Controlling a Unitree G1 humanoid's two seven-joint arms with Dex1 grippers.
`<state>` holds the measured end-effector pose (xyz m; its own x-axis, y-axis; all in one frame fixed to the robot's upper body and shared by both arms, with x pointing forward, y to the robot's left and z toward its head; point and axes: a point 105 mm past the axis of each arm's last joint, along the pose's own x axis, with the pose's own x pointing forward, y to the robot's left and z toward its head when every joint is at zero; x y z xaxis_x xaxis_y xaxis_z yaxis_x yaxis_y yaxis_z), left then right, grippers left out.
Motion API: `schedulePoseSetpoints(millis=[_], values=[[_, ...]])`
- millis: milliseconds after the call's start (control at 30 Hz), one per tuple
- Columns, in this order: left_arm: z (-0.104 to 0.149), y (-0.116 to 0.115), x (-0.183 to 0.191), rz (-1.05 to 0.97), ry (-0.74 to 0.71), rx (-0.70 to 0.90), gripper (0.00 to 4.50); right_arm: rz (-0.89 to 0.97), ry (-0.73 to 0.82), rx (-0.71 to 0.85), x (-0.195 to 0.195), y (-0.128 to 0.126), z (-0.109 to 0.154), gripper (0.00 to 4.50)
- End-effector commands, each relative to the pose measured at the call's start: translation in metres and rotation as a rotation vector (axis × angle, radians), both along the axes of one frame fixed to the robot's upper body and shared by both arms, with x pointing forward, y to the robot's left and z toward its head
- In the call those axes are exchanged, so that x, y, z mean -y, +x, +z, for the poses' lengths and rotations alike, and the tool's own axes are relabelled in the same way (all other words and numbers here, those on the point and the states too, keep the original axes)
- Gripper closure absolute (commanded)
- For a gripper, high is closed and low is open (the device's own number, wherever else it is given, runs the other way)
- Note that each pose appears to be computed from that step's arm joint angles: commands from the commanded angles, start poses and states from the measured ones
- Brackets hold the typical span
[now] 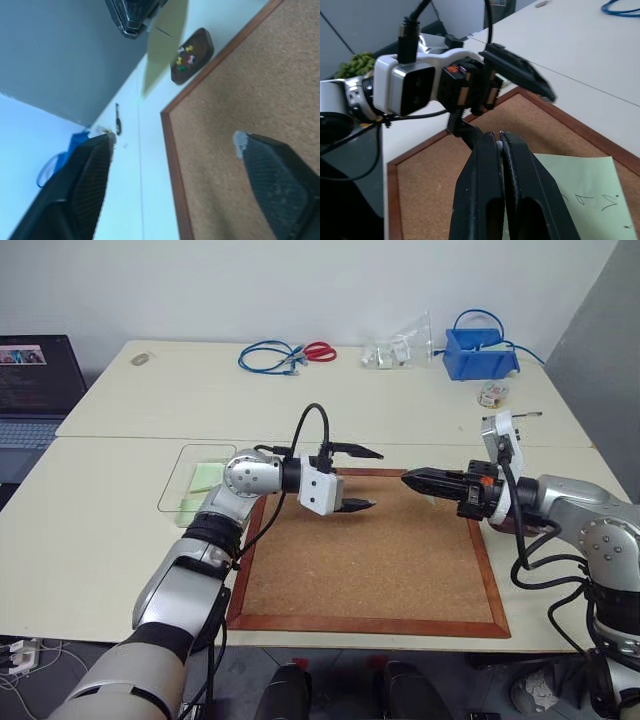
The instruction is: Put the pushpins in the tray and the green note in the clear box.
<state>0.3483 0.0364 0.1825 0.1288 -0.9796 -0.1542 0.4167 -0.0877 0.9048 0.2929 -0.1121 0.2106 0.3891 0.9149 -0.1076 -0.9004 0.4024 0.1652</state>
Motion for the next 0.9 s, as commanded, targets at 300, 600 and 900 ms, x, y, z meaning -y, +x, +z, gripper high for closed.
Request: schedulePoseSetpoints(millis=[300, 600, 900], values=[[0.013, -0.012, 0.021, -0.102, -0.041, 0.049, 0.01, 0.093, 0.023, 0.02, -0.022, -0.008, 0.007, 4.5], [0.002, -0.022, 0.016, -0.166, 0.031, 0.057, 1.07, 0.098, 0.014, 0.023, -0.022, -0.007, 0.007, 4.5], [0.006, -0.019, 0.019, -0.161, 0.018, 0.051, 2.73, 0.11, 0.013, 0.021, -0.023, -0.008, 0.007, 4.5]])
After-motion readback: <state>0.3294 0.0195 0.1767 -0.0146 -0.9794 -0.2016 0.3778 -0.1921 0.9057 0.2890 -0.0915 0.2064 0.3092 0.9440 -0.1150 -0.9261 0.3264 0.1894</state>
